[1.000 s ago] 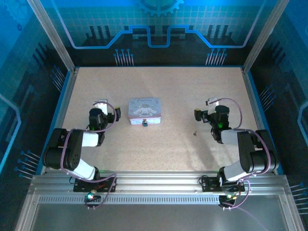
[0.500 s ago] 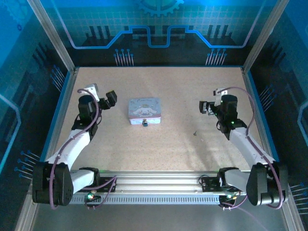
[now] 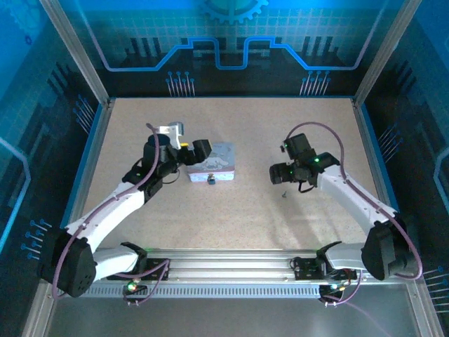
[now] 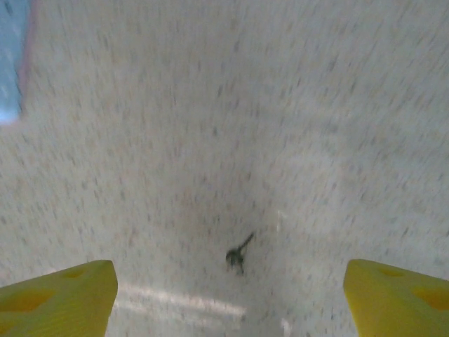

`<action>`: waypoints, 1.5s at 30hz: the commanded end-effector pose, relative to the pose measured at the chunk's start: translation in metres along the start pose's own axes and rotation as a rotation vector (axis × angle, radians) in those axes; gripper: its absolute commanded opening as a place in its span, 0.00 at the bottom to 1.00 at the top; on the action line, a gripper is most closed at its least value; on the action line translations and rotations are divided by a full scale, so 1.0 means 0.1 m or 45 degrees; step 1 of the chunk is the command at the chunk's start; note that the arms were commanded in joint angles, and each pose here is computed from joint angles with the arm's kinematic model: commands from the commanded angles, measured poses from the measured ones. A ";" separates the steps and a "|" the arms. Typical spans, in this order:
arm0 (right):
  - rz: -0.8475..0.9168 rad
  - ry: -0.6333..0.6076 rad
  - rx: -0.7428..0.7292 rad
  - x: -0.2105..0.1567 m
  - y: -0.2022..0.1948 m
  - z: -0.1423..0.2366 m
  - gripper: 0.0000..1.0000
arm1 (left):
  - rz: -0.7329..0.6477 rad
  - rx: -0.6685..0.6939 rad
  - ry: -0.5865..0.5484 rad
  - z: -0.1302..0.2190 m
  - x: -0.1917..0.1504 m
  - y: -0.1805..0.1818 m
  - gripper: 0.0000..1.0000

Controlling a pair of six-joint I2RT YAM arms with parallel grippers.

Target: Unlock the padlock with the key

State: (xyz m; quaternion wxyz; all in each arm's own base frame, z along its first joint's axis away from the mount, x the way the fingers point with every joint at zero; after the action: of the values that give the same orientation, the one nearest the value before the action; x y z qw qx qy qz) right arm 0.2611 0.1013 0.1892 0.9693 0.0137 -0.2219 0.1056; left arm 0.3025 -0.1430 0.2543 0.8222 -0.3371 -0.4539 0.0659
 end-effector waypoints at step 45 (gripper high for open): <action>0.163 0.603 -0.123 -0.38 0.09 -0.97 0.26 | 0.029 -0.119 0.071 -0.21 -0.17 -0.27 0.99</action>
State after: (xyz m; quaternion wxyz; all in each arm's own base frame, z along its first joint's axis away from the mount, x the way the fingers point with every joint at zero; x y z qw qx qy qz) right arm 0.2671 0.1104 0.0838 0.9871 -0.0590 -0.0062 0.1486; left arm 0.3028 -0.1755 0.2342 0.8326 -0.3613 -0.4164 0.0536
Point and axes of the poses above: each hand's point on the last joint's axis, 136 mm out from that joint toward the fingers, its own z axis back along the fingers, its own y axis along the line the jaws close on, x = y × z, the point moved 7 cm from there along z, back along the fingers, and after that the axes turned 4 degrees about z, right-handed, at the moved point
